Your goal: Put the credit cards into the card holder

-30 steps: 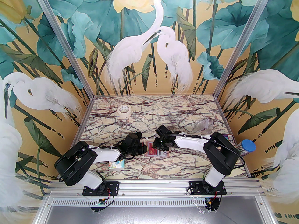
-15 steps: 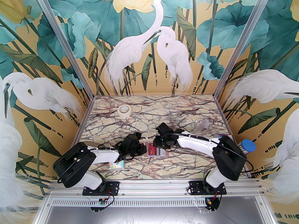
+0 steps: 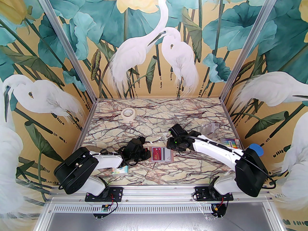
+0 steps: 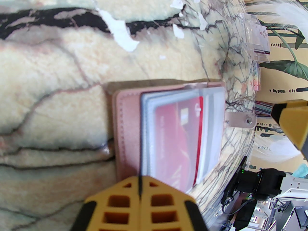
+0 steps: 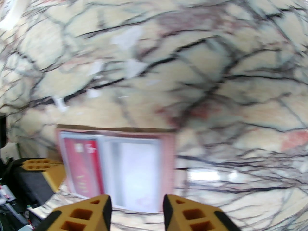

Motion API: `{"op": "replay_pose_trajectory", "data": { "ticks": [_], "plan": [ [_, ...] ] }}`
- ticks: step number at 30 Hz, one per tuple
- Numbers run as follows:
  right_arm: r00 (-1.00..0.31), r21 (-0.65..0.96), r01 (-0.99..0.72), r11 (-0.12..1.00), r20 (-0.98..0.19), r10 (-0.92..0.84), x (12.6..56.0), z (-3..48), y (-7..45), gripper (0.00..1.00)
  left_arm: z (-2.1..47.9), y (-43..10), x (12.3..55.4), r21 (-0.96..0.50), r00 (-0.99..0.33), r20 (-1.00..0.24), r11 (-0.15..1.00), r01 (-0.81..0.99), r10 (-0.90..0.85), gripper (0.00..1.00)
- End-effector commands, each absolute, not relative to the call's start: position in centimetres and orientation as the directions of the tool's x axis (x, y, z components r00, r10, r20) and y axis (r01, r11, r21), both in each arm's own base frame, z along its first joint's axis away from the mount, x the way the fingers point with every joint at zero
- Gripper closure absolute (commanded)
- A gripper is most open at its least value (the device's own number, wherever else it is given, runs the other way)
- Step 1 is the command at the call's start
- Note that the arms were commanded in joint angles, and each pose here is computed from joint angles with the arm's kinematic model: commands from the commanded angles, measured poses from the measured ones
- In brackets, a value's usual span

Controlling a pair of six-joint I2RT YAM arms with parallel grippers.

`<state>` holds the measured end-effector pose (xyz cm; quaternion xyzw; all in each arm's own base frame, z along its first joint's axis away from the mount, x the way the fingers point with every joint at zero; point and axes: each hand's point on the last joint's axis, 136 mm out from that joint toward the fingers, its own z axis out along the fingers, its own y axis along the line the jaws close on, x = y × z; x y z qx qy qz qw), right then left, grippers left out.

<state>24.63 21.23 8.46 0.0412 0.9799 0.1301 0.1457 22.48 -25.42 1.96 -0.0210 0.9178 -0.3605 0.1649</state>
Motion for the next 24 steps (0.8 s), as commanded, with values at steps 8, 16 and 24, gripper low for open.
{"op": "replay_pose_trajectory", "data": {
  "ticks": [8, 16, 24],
  "plan": [
    [-0.975, 0.136, 0.046, 0.990, -0.210, 0.074, 23.1, 5.6, 19.0, 0.59, 0.6, -24.3, 21.8, -0.634, -0.949, -0.267, 0.772, 0.044, -0.165, 1.00],
    [-0.976, 0.126, 0.050, 0.991, -0.205, 0.076, 23.2, 5.3, 19.0, 0.72, 0.6, -24.3, 21.7, -0.634, -0.950, -0.267, 0.772, 0.045, -0.164, 1.00],
    [-0.978, 0.129, 0.049, 0.990, -0.194, 0.074, 23.0, 5.2, 19.1, 0.81, 0.5, -24.3, 21.7, -0.633, -0.950, -0.266, 0.772, 0.045, -0.163, 1.00]
  ]
}}
